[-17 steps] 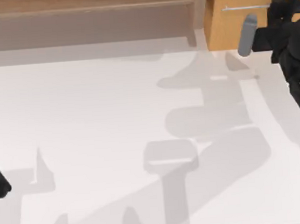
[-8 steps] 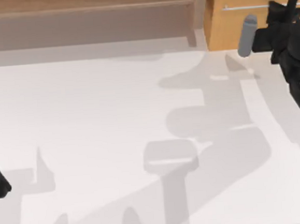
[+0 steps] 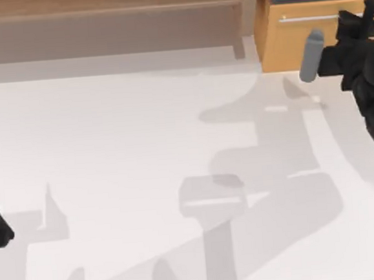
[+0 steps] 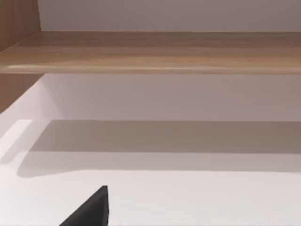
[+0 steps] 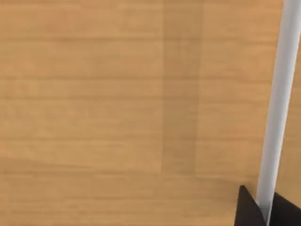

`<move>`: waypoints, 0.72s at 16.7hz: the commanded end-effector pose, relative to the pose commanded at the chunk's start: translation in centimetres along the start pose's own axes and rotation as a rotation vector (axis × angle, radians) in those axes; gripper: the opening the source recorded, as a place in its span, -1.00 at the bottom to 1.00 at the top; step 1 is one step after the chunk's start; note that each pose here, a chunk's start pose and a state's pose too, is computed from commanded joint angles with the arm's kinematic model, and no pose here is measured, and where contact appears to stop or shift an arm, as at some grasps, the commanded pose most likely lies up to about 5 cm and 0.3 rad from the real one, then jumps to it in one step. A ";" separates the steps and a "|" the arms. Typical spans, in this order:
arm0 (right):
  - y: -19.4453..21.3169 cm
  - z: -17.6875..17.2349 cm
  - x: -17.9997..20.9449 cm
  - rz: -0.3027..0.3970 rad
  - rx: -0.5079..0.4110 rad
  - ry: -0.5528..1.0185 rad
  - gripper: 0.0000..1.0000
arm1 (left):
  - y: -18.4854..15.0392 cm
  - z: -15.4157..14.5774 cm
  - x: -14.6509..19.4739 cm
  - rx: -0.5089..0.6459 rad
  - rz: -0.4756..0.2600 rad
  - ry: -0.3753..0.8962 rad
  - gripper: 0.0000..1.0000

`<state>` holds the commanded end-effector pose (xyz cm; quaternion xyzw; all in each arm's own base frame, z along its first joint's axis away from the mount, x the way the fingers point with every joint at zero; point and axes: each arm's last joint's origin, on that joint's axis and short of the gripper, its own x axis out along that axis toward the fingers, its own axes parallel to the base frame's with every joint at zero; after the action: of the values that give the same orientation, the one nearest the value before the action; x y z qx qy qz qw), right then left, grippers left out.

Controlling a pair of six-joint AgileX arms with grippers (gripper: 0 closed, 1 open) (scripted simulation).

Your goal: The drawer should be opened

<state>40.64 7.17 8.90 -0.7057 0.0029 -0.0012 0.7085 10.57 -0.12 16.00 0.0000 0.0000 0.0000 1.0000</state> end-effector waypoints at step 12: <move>0.0 0.0 -4.8 -0.001 -0.001 -0.001 -1.00 | 0.0 0.0 0.0 0.000 0.000 0.000 1.00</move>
<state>35.85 7.21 8.88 -0.7060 0.0022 -0.0015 0.7082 10.57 -0.12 16.00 0.0000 0.0000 0.0000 1.0000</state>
